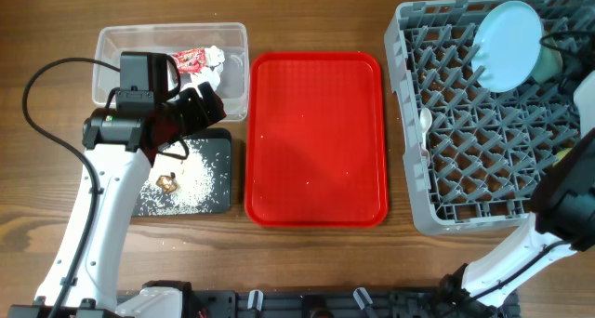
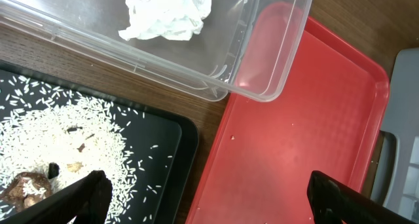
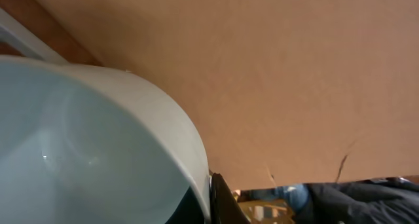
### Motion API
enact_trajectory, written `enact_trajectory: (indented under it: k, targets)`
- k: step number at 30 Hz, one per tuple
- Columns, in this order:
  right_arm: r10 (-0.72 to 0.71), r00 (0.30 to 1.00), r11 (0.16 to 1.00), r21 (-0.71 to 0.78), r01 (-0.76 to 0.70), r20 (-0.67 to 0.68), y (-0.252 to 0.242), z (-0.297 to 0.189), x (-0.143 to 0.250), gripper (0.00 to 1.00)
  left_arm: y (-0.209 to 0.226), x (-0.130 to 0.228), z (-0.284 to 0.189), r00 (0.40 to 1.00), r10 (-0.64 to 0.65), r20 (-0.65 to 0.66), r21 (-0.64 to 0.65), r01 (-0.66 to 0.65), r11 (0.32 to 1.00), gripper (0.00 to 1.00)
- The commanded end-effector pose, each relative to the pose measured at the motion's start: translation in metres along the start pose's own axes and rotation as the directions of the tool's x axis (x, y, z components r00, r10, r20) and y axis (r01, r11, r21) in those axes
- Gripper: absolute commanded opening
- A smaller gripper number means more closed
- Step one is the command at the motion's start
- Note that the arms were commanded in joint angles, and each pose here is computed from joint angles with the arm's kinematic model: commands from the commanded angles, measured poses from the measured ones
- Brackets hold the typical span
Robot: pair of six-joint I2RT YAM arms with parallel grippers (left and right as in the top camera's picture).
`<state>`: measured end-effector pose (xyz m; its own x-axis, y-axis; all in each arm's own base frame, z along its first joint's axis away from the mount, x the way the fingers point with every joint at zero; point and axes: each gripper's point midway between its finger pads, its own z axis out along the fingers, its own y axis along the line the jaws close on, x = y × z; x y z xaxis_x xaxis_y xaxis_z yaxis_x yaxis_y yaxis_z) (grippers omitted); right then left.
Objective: Sort waste into correct bins and load items into the dishwasher rack
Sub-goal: 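Place the bowl in the rack's far side and release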
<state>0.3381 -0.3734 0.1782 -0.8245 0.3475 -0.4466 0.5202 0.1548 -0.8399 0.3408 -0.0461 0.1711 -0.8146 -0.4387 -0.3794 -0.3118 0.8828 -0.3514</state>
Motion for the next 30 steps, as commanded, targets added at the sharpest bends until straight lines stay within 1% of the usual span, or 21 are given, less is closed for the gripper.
enact_trajectory:
  k: [1, 3, 4, 6, 9, 12, 16, 19, 23, 24, 26, 28, 29, 30]
  targets:
    - [0.027, 0.999, 0.996, -0.086, -0.025, 0.021, 0.029, -0.006, -0.001, 0.04, -0.001, -0.005, -0.005, 1.0, -0.007, 0.021, 0.008, 0.007, 1.0, 0.97]
    - [0.013, 0.999, 0.985, -0.174, -0.005, 0.047, 0.047, -0.015, -0.005, 0.04, -0.002, -0.005, -0.005, 1.0, -0.006, 0.023, 0.009, 0.006, 1.0, 0.97]
    - [-0.002, 0.998, 0.976, -0.218, 0.014, 0.057, 0.056, -0.02, -0.005, 0.07, -0.002, -0.005, -0.005, 1.0, -0.006, 0.024, 0.009, 0.006, 1.0, 0.97]
    - [-0.031, 0.996, 0.948, -0.314, 0.054, 0.08, 0.077, -0.032, -0.005, 0.17, -0.002, -0.005, -0.005, 1.0, -0.006, 0.024, 0.009, 0.006, 1.0, 0.97]
    - [-0.043, 0.994, 0.901, -0.425, 0.083, 0.103, 0.101, -0.051, -0.005, 0.17, -0.002, -0.005, -0.005, 1.0, -0.006, 0.024, 0.009, 0.006, 1.0, 0.97]
    - [0.001, 0.997, 0.895, -0.444, 0.033, 0.076, 0.106, -0.059, -0.002, 0.17, -0.002, -0.005, -0.005, 1.0, -0.006, 0.024, 0.009, 0.006, 1.0, 0.97]
    - [0.001, 0.998, 0.885, -0.464, 0.025, 0.056, 0.108, -0.065, 0.004, 0.18, -0.002, -0.005, -0.005, 1.0, -0.006, 0.024, 0.009, 0.006, 1.0, 0.97]
    - [0.006, 0.998, 0.849, -0.527, 0.027, 0.06, 0.112, -0.074, 0.003, 0.22, -0.002, -0.005, -0.005, 1.0, -0.006, 0.024, 0.009, 0.006, 1.0, 0.97]
    - [0.041, 0.996, 0.789, -0.615, 0.016, 0.078, 0.108, -0.092, -0.006, 0.31, -0.002, -0.005, -0.005, 1.0, -0.006, 0.024, 0.009, 0.006, 1.0, 0.97]
    - [0.054, 0.995, 0.779, -0.627, 0.011, 0.084, 0.104, -0.096, -0.008, 0.36, -0.002, -0.005, -0.005, 1.0, -0.006, 0.024, 0.009, 0.006, 1.0, 0.97]
    - [0.083, 0.992, 0.766, -0.642, -0.003, 0.094, 0.092, -0.103, -0.014, 0.4, -0.002, -0.006, -0.005, 1.0, -0.006, 0.026, 0.01, 0.005, 1.0, 0.97]
    - [0.143, 0.985, 0.741, -0.67, -0.046, 0.091, 0.074, -0.115, -0.021, 0.45, -0.002, -0.006, -0.005, 1.0, -0.005, 0.027, 0.011, 0.005, 1.0, 0.97]
    - [0.163, 0.983, 0.725, -0.687, -0.059, 0.087, 0.067, -0.121, -0.023, 0.46, -0.002, -0.006, -0.005, 1.0, -0.005, 0.027, 0.011, 0.005, 1.0, 0.97]
    - [0.193, 0.978, 0.678, -0.731, -0.077, 0.076, 0.055, -0.135, -0.023, 0.45, -0.002, -0.006, -0.005, 1.0, -0.005, 0.028, 0.011, 0.005, 1.0, 0.97]
